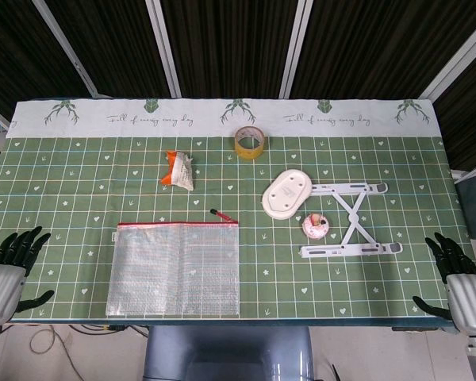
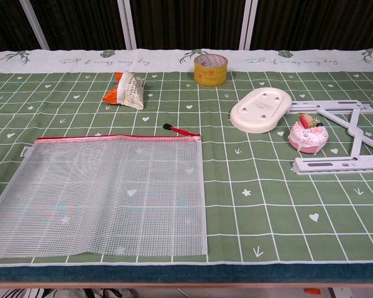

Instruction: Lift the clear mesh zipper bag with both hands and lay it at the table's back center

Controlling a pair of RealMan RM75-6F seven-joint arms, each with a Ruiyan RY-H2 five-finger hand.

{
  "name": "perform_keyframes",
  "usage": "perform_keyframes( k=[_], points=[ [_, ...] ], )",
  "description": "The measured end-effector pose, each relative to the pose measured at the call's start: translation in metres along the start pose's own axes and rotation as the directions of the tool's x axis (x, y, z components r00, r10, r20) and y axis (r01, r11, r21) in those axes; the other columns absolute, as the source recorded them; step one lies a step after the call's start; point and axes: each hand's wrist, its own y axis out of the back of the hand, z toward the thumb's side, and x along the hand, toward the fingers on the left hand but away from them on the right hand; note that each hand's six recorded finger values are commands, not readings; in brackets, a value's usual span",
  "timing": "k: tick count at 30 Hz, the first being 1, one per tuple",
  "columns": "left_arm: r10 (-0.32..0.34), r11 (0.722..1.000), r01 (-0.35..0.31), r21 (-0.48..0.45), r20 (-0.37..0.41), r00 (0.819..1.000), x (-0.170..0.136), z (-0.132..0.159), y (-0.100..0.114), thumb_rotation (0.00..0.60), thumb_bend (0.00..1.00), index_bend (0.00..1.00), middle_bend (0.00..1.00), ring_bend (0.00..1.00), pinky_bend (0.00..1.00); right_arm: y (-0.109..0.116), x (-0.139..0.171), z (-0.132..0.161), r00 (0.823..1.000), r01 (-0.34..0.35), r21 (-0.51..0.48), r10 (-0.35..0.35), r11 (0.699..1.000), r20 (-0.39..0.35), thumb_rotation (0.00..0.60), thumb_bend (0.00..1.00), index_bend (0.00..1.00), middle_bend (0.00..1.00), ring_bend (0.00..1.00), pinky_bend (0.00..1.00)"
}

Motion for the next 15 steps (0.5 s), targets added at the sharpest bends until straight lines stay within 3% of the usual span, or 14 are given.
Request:
perform_keyframes(
  k=[15],
  points=[
    [-0.020,1.000,0.020,0.009,-0.013,1.000,0.0017,-0.0010,-0.0021,0.600,0.05,0.00,0.00,0.00,0.00,-0.0017,-0.0005,-0.0021,1.000,-0.009,-0.005,0.009,1.000,0.022,0.600,0.16,0.00,0.00,0.00,0.21]
  ],
)
